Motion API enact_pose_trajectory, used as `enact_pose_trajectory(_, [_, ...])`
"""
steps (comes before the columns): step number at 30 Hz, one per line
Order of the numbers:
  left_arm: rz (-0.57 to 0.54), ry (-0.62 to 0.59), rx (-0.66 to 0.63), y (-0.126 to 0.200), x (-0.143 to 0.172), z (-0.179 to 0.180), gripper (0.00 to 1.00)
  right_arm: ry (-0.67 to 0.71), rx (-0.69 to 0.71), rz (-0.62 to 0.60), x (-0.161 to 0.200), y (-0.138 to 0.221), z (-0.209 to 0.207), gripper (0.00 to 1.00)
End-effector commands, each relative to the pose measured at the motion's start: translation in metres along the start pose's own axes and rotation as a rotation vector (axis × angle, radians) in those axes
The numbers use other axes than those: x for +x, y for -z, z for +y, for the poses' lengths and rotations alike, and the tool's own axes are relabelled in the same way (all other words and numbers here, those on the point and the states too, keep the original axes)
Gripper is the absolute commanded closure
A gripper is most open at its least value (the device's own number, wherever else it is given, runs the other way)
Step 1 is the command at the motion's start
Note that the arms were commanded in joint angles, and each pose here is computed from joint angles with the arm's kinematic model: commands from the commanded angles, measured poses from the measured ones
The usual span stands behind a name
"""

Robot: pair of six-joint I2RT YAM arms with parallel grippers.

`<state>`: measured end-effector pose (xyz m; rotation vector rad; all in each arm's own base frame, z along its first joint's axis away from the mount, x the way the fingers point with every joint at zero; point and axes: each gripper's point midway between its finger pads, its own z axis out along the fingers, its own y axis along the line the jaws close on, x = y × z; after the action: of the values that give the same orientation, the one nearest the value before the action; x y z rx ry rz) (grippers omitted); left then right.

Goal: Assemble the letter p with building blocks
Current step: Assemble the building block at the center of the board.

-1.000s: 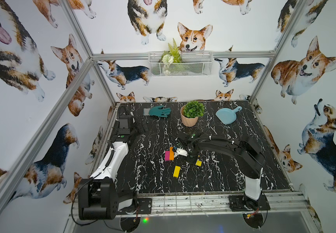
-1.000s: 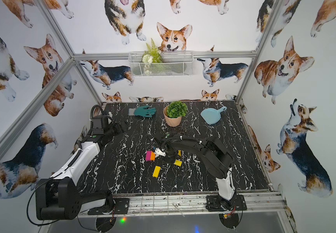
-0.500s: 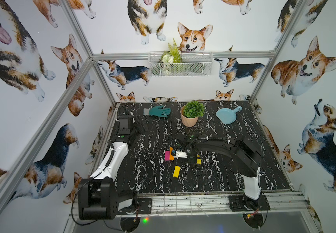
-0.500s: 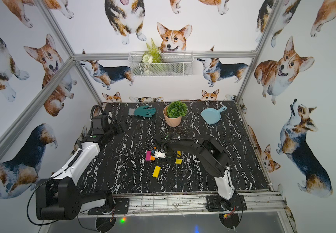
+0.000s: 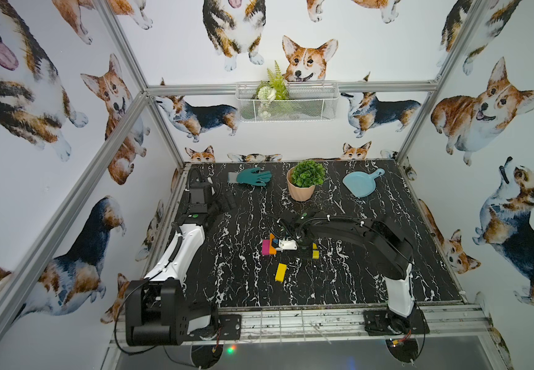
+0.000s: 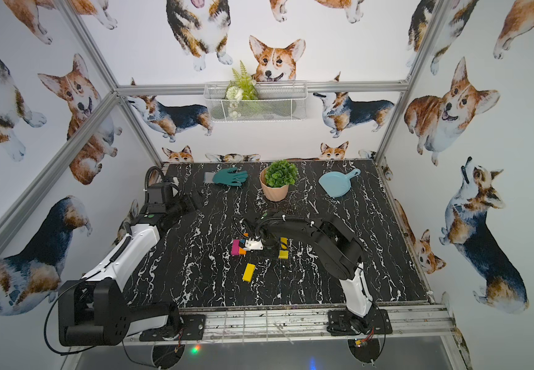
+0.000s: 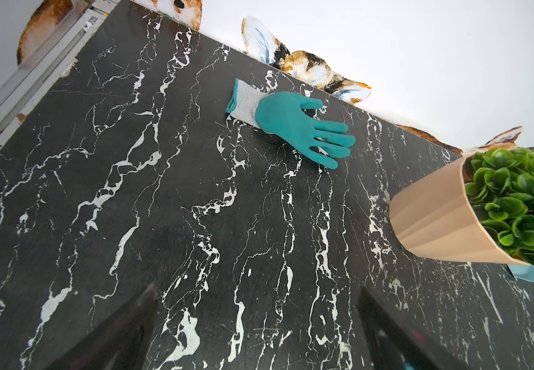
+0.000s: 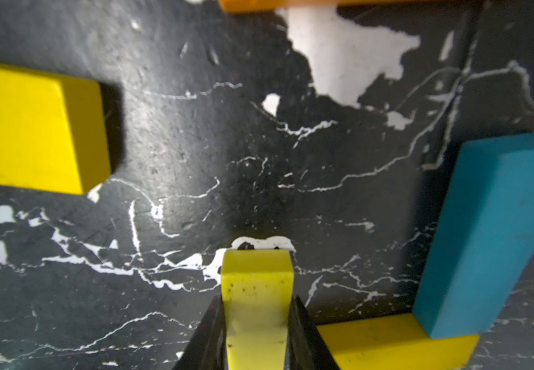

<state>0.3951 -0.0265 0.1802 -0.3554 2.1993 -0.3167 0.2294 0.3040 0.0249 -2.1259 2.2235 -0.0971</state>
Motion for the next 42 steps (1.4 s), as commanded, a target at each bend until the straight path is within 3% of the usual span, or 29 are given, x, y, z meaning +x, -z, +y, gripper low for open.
enact_pose_trajectory(1, [-0.02, 0.006, 0.014, 0.0, -0.006, -0.003, 0.0, 0.048, 0.02, 0.012, 0.001, -0.005, -0.004, 0.69])
enact_pose_trajectory(19, [-0.017, 0.004, 0.015, -0.001, -0.005, -0.003, 0.0, 0.058, 0.016, -0.007, -0.005, 0.0, -0.009, 0.67])
enact_pose_trajectory(26, [-0.015, 0.0, 0.013, -0.001, -0.005, -0.003, 0.0, 0.015, -0.011, -0.05, -0.014, 0.015, -0.005, 0.48])
enact_pose_trajectory(32, [-0.013, -0.003, 0.012, 0.001, -0.005, -0.003, 0.0, -0.023, 0.034, -0.149, -0.026, 0.051, -0.013, 0.42])
enact_pose_trajectory(36, [0.0, -0.011, 0.017, 0.003, -0.004, -0.005, 0.0, -0.126, 0.075, -0.282, -0.036, 0.088, -0.023, 0.38])
enact_pose_trajectory(38, [0.004, -0.01, 0.018, 0.003, -0.002, -0.005, 0.0, -0.225, 0.066, -0.378, -0.041, 0.108, -0.028, 0.31])
enact_pose_trajectory(42, [0.008, -0.005, 0.013, 0.003, 0.001, -0.003, 0.0, -0.502, 0.022, -0.565, -0.06, 0.139, -0.036, 0.01])
